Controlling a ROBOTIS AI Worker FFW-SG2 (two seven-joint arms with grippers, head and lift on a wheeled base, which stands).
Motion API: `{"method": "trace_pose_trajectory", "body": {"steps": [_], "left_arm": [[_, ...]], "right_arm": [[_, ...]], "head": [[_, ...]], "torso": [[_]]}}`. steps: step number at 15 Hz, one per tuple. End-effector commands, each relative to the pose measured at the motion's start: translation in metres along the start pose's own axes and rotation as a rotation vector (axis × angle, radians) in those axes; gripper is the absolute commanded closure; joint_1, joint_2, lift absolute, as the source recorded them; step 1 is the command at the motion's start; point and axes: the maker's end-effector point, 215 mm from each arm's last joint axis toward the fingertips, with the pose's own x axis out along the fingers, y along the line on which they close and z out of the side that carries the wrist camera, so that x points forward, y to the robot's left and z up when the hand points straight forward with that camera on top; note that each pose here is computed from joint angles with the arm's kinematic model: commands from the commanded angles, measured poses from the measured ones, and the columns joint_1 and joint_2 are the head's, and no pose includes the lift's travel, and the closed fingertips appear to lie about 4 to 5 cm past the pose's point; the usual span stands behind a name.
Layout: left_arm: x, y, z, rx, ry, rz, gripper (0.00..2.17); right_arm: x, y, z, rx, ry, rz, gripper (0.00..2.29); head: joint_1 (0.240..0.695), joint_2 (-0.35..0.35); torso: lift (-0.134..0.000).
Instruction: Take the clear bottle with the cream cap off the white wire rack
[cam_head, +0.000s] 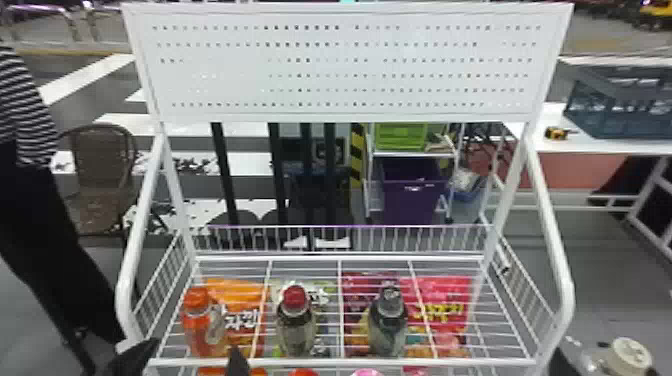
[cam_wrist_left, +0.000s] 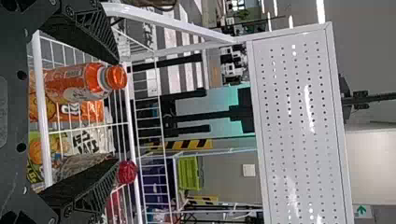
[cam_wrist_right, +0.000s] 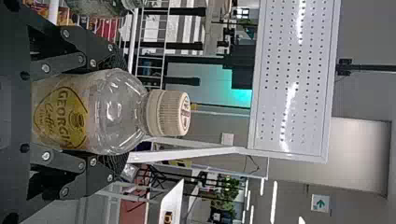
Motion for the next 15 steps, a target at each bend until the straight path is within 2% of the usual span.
{"method": "trace_pose_trajectory", "body": {"steps": [1,4,6,15], "left_arm": [[0.007,0.005,-0.002,-0.003,-0.001,0.011,0.14],[0.014,0.021,0.004,-0.016,-0.018,0.039,0.14],[0.016,0.025,0.005,-0.02,-0.022,0.04,0.14],[0.018,0.042,0.007,-0.021,-0.022,0.059,0.14]], "right_arm": [[-0.017,-0.012,0.017,0.011,-0.013,-0.01,1.55],[-0.025,-0.015,0.024,0.009,-0.015,0.003,1.55],[-0.027,-0.013,0.024,0.041,-0.018,0.027,1.55],[-0.027,-0.003,0.031,0.054,-0.032,0.061,1.55]], "head": [[0.499,0.0],[0.499,0.0],[0.499,0.0],[0.499,0.0]], "torso": [[0.0],[0.0],[0.0],[0.0]]}}
